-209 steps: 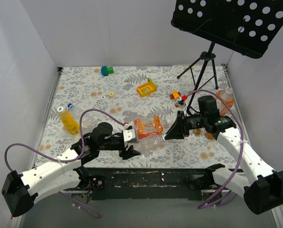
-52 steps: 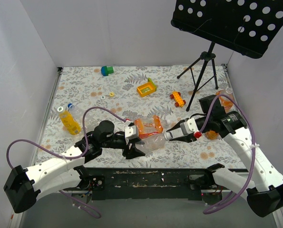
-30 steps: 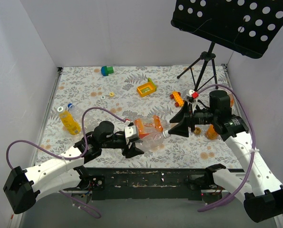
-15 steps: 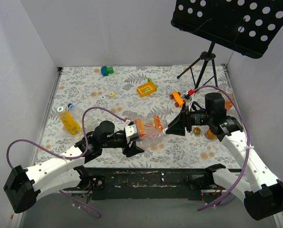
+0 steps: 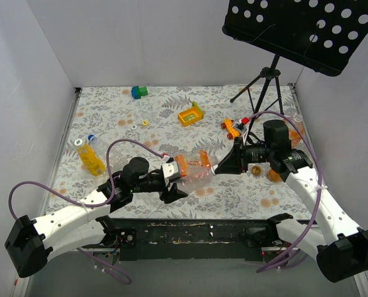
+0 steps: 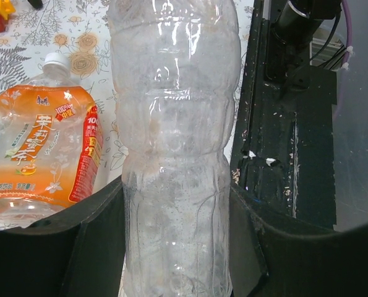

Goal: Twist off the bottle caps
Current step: Unscrew the bottle cap from the plastic bottle.

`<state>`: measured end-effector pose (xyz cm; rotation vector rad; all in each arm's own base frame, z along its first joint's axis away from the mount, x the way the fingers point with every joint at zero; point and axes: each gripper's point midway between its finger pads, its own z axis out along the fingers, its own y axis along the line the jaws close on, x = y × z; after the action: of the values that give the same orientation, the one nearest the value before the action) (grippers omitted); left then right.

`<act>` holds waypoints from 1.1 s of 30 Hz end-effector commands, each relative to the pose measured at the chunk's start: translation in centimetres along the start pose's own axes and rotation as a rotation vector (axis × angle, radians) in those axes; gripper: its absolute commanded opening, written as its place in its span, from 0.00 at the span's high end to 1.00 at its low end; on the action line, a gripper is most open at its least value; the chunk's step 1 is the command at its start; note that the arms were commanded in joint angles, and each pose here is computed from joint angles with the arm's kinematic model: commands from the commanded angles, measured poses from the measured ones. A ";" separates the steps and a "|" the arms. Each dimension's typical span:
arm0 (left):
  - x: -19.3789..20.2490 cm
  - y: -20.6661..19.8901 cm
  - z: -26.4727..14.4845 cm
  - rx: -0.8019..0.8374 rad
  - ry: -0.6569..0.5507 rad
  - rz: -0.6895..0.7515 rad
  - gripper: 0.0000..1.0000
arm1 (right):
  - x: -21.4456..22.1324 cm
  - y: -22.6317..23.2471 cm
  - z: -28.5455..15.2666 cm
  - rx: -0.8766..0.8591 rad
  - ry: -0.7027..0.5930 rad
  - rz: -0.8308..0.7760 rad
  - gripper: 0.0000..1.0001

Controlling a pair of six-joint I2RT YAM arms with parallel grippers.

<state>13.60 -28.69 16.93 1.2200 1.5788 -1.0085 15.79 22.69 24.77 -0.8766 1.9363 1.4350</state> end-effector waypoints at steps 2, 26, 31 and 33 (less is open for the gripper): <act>-0.8 -0.4 0.0 0.024 -0.027 0.046 1.00 | -1.0 2.8 -0.4 -0.170 0.016 -0.215 0.99; -0.6 -3.1 -0.4 0.177 -0.012 0.032 1.00 | 1.4 1.5 -1.8 -0.238 0.111 -1.381 0.99; -0.4 -3.1 -0.3 0.175 -0.018 0.022 1.00 | 1.5 1.5 -1.8 -0.228 0.098 -1.369 0.99; -0.4 -3.1 -0.3 0.173 -0.019 0.020 1.00 | 1.6 1.6 -1.7 -0.230 0.094 -1.353 0.99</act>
<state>11.60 -29.07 17.36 1.3071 1.5095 -1.1114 12.57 21.26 24.89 -1.8516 0.7394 0.7754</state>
